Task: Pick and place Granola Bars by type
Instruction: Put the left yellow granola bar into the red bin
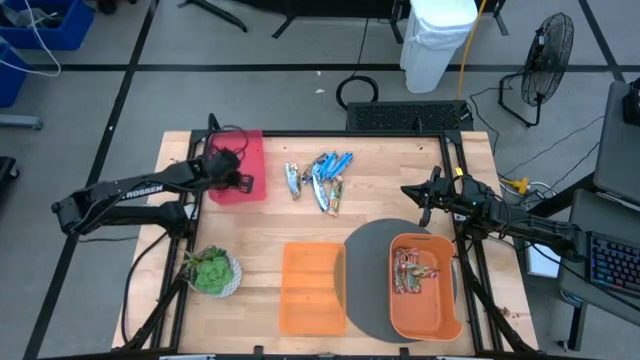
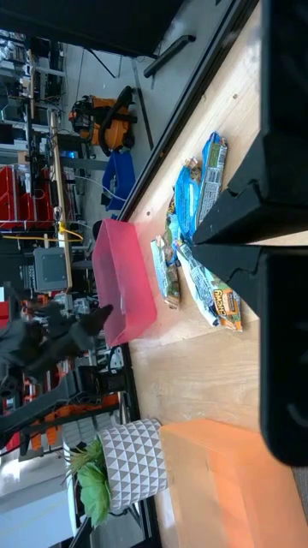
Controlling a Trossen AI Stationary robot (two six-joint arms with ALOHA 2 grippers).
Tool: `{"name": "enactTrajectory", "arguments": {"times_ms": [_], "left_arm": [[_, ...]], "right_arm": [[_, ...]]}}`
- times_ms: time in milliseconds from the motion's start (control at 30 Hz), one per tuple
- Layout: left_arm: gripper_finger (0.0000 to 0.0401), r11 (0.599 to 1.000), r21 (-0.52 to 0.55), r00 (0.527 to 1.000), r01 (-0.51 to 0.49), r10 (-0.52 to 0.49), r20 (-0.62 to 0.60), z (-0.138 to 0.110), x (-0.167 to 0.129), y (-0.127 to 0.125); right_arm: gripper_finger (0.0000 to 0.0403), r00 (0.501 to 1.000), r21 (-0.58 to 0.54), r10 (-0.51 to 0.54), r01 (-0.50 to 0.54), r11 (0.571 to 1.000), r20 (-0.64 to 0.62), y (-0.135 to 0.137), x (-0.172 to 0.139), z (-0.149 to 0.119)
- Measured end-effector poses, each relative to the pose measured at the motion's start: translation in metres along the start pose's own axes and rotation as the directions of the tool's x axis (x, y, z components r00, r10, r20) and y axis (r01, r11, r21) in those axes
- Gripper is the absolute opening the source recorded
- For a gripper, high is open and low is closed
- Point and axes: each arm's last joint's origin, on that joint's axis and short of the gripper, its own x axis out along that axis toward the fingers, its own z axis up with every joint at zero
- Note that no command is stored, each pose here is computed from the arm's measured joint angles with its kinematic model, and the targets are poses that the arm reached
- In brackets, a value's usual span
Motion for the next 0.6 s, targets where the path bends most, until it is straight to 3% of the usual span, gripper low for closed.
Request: {"name": "enactTrajectory", "arguments": {"times_ms": [133, 300, 500, 600], "left_arm": [[0.0063, 0.976, 0.025, 0.971, 0.217, -0.219, 0.098, 0.018, -0.014, -0.014], [0.0063, 0.867, 0.141, 0.846, 0.478, -0.497, 0.192, 0.035, -0.029, -0.038], [0.0063, 0.656, 0.227, 0.664, 0.72, -0.746, 0.053, 0.034, -0.026, -0.064], [0.0063, 0.638, 0.241, 0.663, 0.731, -0.748, -0.028, 0.026, -0.016, -0.074]], "right_arm": [[0.0, 1.0, 0.0, 0.0, 0.0, 1.0, 0.0, 0.0, 0.0, 0.0], [0.0, 1.0, 0.0, 0.0, 0.0, 1.0, 0.0, 0.0, 0.0, 0.0], [0.0, 1.0, 0.0, 0.0, 0.0, 1.0, 0.0, 0.0, 0.0, 0.0], [0.0, 1.0, 0.0, 0.0, 0.0, 1.0, 0.0, 0.0, 0.0, 0.0]]}}
